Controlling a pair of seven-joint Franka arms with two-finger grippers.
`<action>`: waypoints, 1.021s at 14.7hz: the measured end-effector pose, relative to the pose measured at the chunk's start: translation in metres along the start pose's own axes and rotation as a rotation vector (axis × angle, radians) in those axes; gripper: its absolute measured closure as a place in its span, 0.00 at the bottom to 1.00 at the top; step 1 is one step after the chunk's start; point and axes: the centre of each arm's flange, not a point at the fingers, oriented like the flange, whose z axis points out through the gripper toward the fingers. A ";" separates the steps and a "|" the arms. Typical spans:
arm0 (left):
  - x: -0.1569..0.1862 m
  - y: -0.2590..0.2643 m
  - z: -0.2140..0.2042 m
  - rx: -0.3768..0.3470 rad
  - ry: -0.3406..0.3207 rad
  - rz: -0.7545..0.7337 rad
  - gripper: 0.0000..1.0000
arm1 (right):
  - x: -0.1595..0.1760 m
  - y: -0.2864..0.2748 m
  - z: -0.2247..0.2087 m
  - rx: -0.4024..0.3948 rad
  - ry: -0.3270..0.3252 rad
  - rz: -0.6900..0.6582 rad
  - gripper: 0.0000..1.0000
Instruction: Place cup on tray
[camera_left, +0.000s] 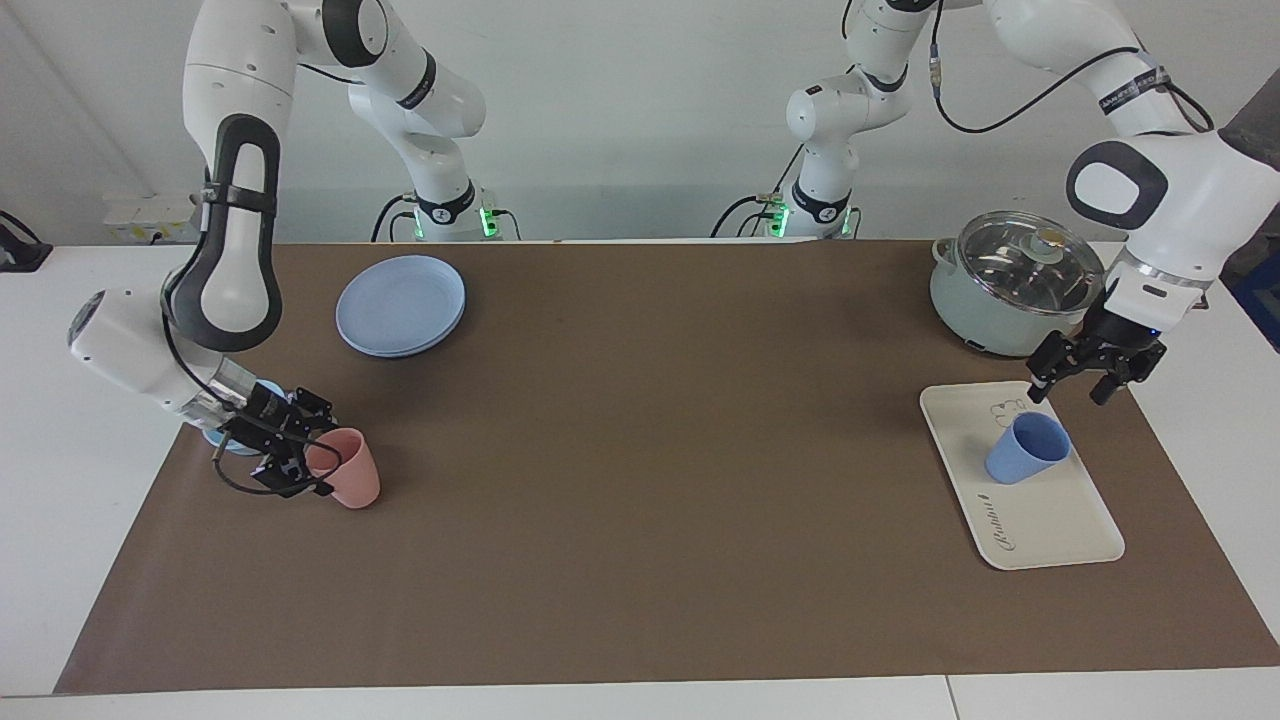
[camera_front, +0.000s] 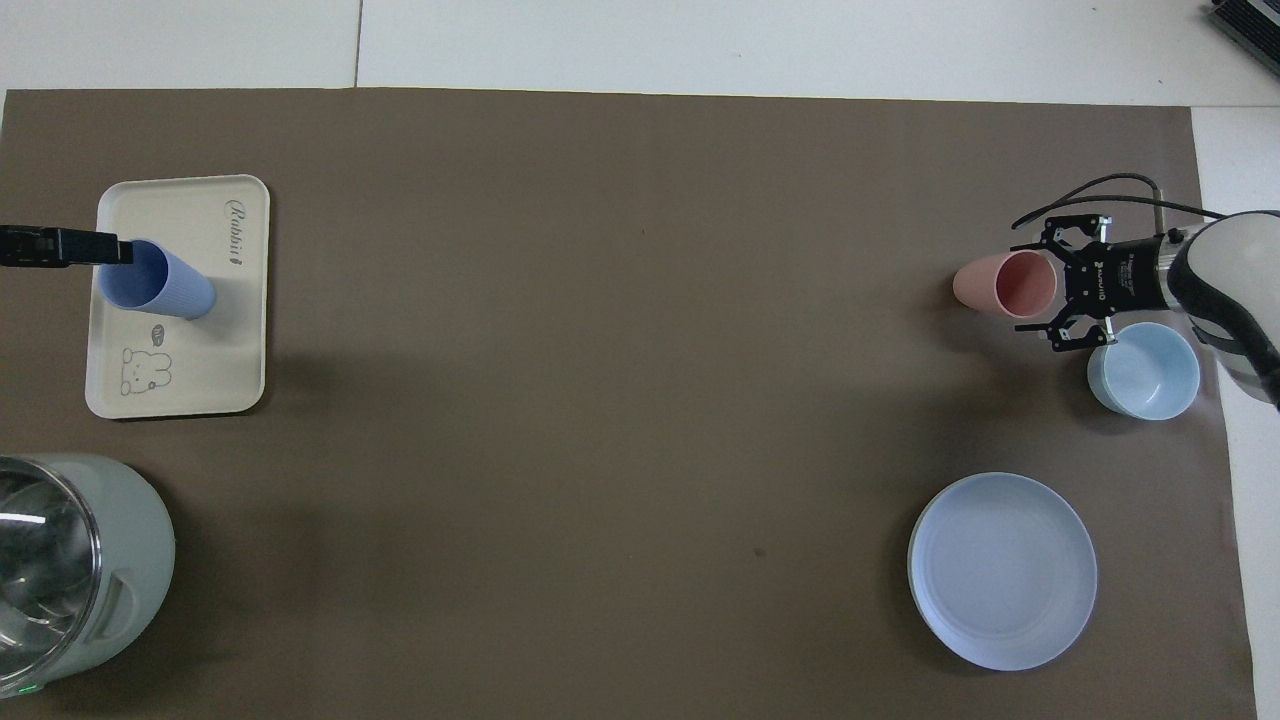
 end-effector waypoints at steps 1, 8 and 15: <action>-0.001 0.019 -0.011 0.005 -0.024 0.015 0.00 | -0.001 -0.001 -0.006 -0.007 0.028 -0.049 0.00; -0.035 0.167 -0.051 -0.001 -0.216 0.080 0.00 | -0.009 -0.015 -0.030 0.046 0.175 -0.330 0.00; -0.038 0.166 -0.111 0.052 -0.247 0.097 0.00 | -0.048 -0.025 -0.048 -0.026 0.235 -0.929 0.00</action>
